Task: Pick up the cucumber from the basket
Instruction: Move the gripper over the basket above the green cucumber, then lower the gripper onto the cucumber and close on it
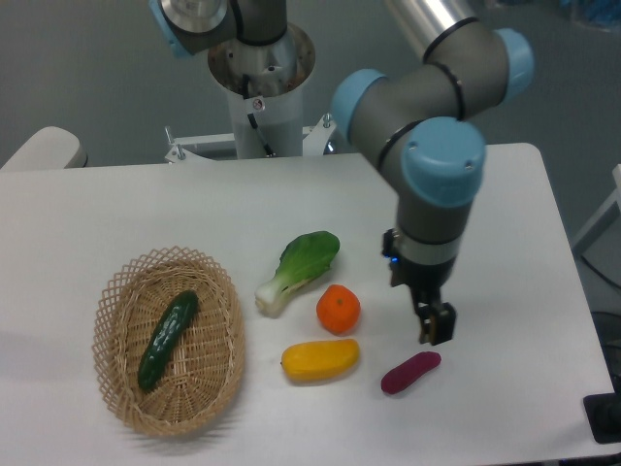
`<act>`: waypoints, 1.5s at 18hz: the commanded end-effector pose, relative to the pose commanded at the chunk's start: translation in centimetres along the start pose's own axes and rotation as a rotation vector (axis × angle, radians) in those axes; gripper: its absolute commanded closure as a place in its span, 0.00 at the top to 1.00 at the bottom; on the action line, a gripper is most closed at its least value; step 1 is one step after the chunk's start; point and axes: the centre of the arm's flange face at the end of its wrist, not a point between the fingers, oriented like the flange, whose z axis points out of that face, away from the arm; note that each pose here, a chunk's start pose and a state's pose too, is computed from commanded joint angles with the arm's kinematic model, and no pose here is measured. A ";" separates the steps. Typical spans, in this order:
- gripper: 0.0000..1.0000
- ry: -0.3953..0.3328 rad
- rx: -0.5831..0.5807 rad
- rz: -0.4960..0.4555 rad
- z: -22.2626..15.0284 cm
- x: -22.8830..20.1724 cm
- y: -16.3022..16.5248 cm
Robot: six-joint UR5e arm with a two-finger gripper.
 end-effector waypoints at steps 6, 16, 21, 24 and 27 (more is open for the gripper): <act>1.00 0.054 -0.001 -0.248 1.8 5.0 -8.3; 1.00 0.150 -0.047 -0.579 5.6 13.9 -17.9; 1.00 0.117 -0.018 -0.622 8.5 16.7 -20.0; 1.00 0.123 -0.025 -0.603 10.2 17.9 -20.8; 1.00 0.129 -0.030 -0.594 10.7 18.4 -21.2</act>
